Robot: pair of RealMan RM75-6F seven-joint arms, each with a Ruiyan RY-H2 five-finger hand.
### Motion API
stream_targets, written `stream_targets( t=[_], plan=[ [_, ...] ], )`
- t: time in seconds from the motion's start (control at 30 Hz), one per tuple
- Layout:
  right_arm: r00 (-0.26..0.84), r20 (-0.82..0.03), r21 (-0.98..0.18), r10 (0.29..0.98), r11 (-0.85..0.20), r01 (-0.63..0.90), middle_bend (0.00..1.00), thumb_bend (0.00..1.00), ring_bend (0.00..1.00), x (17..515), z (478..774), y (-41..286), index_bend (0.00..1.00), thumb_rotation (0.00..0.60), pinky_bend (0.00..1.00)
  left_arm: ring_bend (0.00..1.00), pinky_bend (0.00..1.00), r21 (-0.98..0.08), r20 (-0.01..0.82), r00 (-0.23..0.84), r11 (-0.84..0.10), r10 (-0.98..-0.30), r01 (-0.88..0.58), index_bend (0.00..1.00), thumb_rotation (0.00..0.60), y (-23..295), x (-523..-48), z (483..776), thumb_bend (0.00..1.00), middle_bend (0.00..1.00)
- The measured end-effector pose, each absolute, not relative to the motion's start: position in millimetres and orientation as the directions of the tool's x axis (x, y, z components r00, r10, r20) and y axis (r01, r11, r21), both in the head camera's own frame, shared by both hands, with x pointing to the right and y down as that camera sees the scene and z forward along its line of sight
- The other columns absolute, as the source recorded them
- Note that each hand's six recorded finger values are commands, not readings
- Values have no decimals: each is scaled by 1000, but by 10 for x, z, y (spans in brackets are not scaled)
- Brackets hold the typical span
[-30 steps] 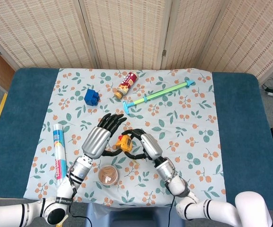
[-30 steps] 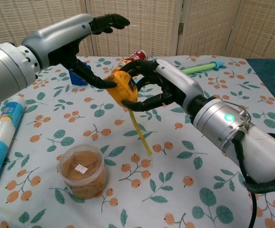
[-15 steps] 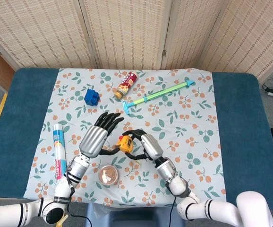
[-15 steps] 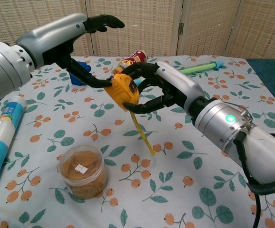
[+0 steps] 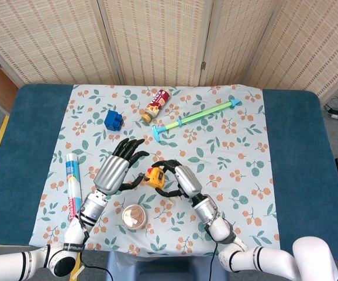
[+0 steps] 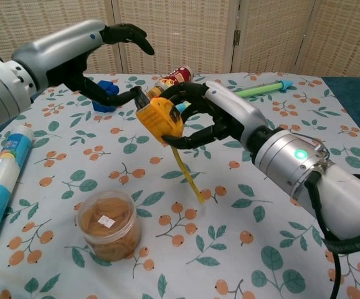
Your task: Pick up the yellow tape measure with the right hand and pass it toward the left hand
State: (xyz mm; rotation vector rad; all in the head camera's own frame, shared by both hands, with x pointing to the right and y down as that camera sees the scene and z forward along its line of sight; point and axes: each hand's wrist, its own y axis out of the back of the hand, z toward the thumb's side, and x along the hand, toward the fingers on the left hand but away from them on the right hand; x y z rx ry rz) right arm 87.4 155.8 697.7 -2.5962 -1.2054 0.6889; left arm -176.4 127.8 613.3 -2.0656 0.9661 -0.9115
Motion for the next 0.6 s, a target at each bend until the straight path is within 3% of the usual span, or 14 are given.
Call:
stream_targets(
  t=[0.17, 0.6],
  plan=[
    [556, -332, -365, 762, -648, 669, 465, 334, 413, 876, 6991, 1550, 519, 600, 193, 103, 0, -787, 305, 479, -501, -823, -361, 501, 600, 1276, -1773, 6151, 586, 126],
    [543, -349, -380, 763, -646, 662, 465, 335, 412, 900, 7034, 1521, 519, 600, 193, 139, 0, -759, 318, 473, -520, -822, -393, 604, 600, 1292, -1789, 6233, 617, 182]
  ],
)
